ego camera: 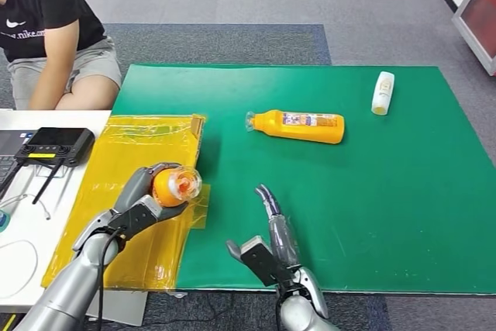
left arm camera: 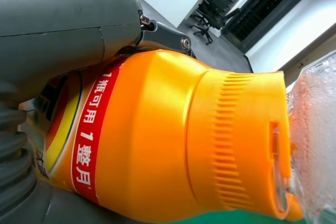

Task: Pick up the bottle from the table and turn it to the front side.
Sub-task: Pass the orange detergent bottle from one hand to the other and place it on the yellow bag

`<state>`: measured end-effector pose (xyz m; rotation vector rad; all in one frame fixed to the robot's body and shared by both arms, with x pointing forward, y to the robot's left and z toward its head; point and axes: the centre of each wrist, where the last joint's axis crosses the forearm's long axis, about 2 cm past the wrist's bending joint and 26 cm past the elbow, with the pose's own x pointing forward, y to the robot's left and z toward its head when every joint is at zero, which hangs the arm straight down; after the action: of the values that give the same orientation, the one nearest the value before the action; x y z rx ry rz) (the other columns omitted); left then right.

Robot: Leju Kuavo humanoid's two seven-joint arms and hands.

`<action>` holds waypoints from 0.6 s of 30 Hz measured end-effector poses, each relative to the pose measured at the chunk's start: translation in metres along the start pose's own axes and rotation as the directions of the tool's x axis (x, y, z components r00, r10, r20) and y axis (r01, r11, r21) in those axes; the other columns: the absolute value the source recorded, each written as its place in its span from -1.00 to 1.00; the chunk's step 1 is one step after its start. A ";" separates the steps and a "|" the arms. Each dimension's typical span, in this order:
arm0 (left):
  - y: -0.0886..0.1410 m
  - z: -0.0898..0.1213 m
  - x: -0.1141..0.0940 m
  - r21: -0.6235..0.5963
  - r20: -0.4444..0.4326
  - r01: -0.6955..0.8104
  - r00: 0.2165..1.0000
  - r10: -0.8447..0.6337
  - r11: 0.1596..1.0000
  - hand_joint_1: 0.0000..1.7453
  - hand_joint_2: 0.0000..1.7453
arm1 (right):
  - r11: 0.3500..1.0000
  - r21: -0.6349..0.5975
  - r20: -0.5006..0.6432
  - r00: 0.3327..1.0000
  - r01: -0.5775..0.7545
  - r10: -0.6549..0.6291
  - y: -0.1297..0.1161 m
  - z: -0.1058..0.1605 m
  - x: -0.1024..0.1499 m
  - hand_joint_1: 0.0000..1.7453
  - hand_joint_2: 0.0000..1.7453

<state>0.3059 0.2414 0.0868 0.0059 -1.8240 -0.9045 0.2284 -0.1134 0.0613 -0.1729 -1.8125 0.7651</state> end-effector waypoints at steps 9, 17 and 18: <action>0.004 -0.008 -0.011 -0.027 -0.058 0.001 0.998 -0.003 1.000 -0.90 1.00 | 1.000 0.020 -0.045 0.999 0.022 -0.021 0.003 0.001 -0.005 -1.00 1.00; -0.011 0.001 -0.023 -0.088 -0.128 0.000 0.992 -0.012 0.996 -1.00 1.00 | 0.999 0.037 -0.065 0.998 0.024 -0.022 0.006 0.002 -0.008 -1.00 1.00; -0.013 0.003 -0.025 -0.095 -0.136 -0.001 0.991 -0.012 0.995 -1.00 1.00 | 0.999 0.038 -0.065 0.998 0.024 -0.021 0.006 0.002 -0.009 -1.00 1.00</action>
<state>0.3095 0.2434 0.0588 0.0127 -1.6536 -0.9704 0.2283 -0.1138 0.0507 -0.1502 -1.7343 0.7701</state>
